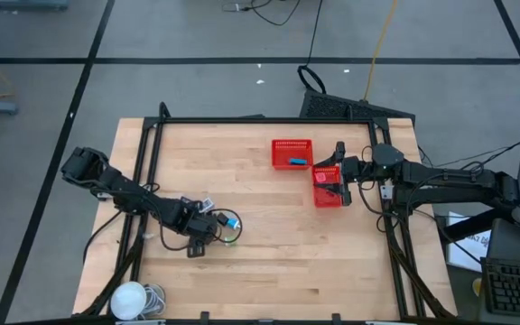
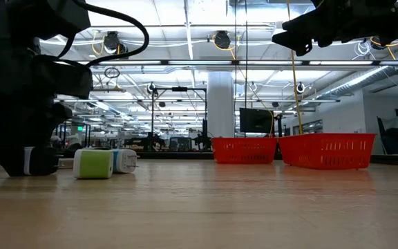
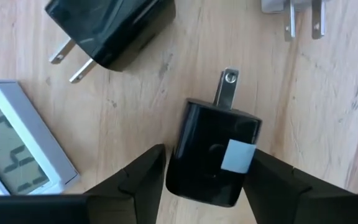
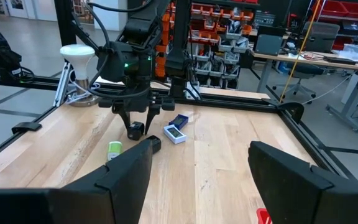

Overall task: Pick & Place Office items
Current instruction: Put the bottom black charger adapter into the bottom red bin

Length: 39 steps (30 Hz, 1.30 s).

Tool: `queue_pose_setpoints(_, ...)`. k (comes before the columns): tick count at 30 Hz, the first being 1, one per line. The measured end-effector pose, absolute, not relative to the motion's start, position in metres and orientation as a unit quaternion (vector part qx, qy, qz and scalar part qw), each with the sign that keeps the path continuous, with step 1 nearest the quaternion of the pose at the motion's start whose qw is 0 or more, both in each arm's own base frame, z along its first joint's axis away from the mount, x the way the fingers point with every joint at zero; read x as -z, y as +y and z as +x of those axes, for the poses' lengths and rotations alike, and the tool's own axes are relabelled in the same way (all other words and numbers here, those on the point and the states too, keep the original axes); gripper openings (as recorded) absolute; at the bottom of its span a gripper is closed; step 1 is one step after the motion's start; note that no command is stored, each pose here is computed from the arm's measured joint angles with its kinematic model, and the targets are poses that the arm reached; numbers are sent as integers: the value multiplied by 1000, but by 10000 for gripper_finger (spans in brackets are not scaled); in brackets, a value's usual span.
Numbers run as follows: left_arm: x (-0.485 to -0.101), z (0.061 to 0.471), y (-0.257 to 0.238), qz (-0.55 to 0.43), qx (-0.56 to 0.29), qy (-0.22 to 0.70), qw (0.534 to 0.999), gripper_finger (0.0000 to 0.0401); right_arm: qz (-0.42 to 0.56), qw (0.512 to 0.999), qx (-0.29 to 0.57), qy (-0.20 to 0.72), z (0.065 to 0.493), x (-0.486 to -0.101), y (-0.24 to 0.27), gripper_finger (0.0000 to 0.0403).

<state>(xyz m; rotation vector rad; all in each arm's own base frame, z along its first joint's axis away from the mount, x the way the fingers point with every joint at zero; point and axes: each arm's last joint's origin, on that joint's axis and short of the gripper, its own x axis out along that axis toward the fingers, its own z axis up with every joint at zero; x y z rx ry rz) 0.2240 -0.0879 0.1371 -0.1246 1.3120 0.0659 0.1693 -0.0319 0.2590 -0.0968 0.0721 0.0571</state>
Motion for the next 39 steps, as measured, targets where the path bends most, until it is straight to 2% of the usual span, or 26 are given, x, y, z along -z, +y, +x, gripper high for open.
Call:
queue_pose_setpoints(6,-138,225,-88,-34,-17,605,795,191,-48,998,-28,36,169,-259,-32,254)
queue_pose_setpoints(12,-139,229,-87,-41,-42,583,810,147,-48,998,-28,36,169,-259,-32,254)
queue_pose_setpoints(17,-142,236,-87,-55,-88,536,838,145,-43,998,-29,41,171,-258,-32,254)
queue_pose_setpoints(23,-161,247,-88,-65,-123,444,885,145,-29,997,-29,59,176,-252,-34,254)
queue_pose_setpoints(30,-200,269,-87,5,-140,263,955,145,-29,997,-31,61,188,-246,-36,254)
queue_pose_setpoints(35,-220,286,-78,34,-147,160,976,145,-14,998,-31,52,203,-240,-40,254)
queue_pose_setpoints(39,-220,295,-68,58,-160,135,976,145,-6,998,-39,52,215,-231,-39,254)
